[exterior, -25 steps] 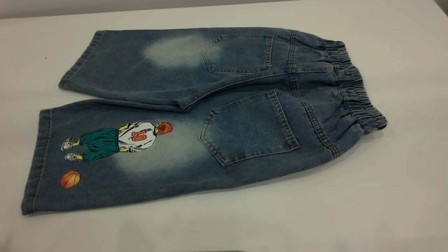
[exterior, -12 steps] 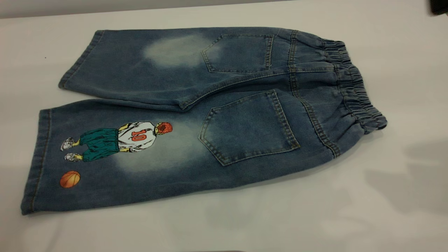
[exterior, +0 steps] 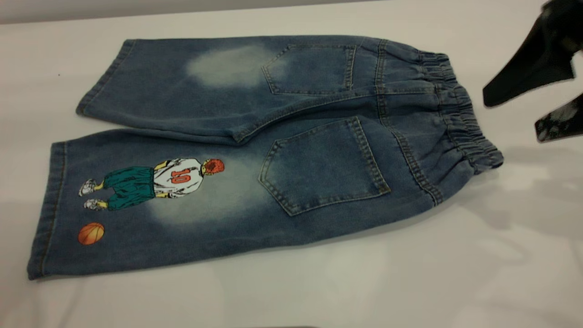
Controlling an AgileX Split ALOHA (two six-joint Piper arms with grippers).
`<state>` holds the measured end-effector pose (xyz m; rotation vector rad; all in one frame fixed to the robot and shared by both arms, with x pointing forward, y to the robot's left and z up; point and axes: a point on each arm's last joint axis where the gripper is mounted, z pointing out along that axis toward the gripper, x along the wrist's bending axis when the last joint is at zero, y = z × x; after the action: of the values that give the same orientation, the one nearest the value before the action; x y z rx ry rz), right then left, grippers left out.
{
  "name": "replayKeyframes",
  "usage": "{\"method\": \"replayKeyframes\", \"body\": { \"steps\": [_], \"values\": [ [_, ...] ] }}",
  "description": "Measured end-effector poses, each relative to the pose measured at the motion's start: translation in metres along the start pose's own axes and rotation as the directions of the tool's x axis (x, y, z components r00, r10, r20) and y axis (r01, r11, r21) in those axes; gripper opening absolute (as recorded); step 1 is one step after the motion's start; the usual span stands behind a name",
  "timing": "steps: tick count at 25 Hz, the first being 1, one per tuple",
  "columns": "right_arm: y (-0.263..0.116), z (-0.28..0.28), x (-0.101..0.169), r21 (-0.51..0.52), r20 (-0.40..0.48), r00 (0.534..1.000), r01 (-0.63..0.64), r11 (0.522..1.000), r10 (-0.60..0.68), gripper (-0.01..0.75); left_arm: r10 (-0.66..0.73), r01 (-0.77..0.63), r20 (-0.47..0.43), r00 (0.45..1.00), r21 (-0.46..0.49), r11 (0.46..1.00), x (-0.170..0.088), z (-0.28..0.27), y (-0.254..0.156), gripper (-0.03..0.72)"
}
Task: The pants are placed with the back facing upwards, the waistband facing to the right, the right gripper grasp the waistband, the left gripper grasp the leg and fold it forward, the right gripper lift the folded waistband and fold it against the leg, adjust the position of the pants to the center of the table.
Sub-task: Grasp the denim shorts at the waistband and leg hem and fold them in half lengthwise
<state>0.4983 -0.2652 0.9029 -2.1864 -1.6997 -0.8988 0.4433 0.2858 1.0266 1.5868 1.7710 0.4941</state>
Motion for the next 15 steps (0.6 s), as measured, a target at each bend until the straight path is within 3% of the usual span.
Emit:
{"method": "replayKeyframes", "body": {
  "steps": [15],
  "values": [
    [0.015,0.052,-0.032,0.076,0.041,0.996,-0.086,0.993,0.083,0.571,0.002,-0.002,-0.002,1.000,-0.009,1.000,0.000,0.000,0.001,0.464]
  ]
}}
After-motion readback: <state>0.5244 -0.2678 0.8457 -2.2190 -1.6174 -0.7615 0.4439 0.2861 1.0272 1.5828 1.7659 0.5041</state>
